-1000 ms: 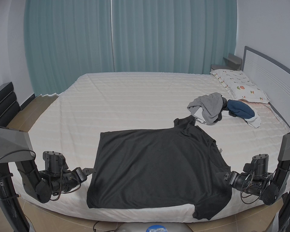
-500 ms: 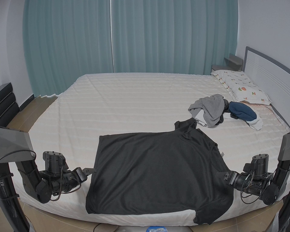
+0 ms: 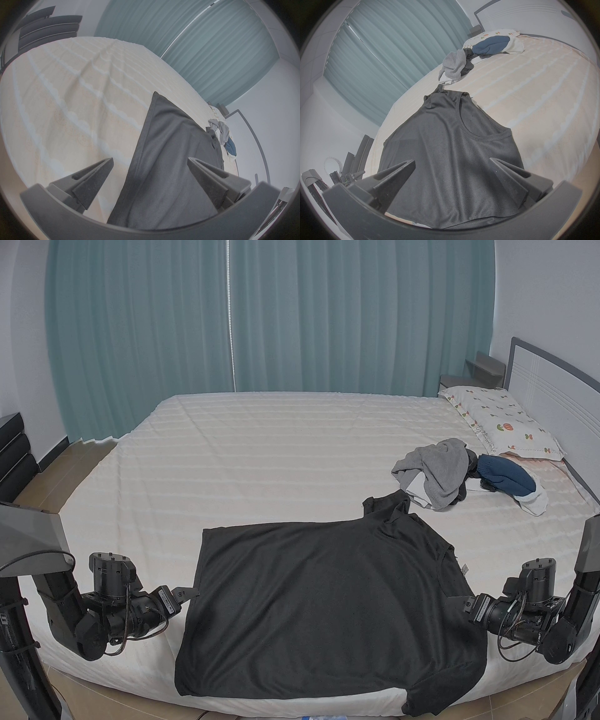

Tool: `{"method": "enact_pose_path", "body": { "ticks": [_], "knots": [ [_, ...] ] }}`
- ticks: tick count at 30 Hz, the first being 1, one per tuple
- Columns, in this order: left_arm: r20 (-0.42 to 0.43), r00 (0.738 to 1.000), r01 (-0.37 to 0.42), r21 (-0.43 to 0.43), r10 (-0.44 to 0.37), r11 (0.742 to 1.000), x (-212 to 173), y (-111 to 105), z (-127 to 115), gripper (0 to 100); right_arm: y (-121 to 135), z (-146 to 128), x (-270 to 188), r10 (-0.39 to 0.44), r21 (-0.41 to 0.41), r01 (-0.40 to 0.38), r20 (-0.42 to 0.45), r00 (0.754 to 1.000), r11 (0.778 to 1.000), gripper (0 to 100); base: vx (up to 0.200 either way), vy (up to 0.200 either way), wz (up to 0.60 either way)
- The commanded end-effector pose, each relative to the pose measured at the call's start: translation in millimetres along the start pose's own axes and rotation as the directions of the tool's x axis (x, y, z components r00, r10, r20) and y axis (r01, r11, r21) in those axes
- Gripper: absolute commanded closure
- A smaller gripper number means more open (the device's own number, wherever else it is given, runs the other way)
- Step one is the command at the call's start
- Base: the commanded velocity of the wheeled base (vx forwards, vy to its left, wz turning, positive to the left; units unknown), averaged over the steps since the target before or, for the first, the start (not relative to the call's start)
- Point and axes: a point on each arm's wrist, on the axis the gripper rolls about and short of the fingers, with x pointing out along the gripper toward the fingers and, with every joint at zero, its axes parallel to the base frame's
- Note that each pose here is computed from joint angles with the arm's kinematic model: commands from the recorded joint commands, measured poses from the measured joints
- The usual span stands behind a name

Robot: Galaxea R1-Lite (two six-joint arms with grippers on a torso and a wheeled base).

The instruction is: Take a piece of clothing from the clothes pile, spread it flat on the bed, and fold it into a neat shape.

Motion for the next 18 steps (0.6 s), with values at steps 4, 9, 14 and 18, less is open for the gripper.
{"method": "enact_pose_path", "body": {
  "ticks": [4, 9, 14, 18],
  "knots": [
    [0.061, 0.997, 0.049, -0.033, -0.047, 0.998, 6.4, -11.2, 15.9, 0, 0.6, 0.5, -0.6, 0.004, 0.003, -0.004, 0.004, 1.0, 1.0, 0, 0.0, 0.0, 0.0],
    [0.125, 0.987, 0.101, -0.02, -0.098, 0.995, 26.4, -31.6, 47.0, 0, 1.0, 0.0, 0.1, 0.015, 0.036, -0.015, -0.007, 1.0, 0.999, 0, 0.0, 0.0, 0.0],
    [0.104, 0.992, 0.076, -0.034, -0.072, 0.997, 73.9, -42.6, 76.9, 0, 0.8, 0.9, -0.4, 0.029, 0.061, -0.03, 0.019, 0.999, 0.998, 0, 0.0, 0.0, 0.0],
    [0.109, 0.991, 0.082, -0.033, -0.078, 0.996, 112.1, -49.0, 93.7, 0, 0.4, -0.1, 0.6, 0.035, 0.059, -0.036, 0.023, 0.999, 0.998, 0, 0.0, 0.0, 0.0]
  ]
}}
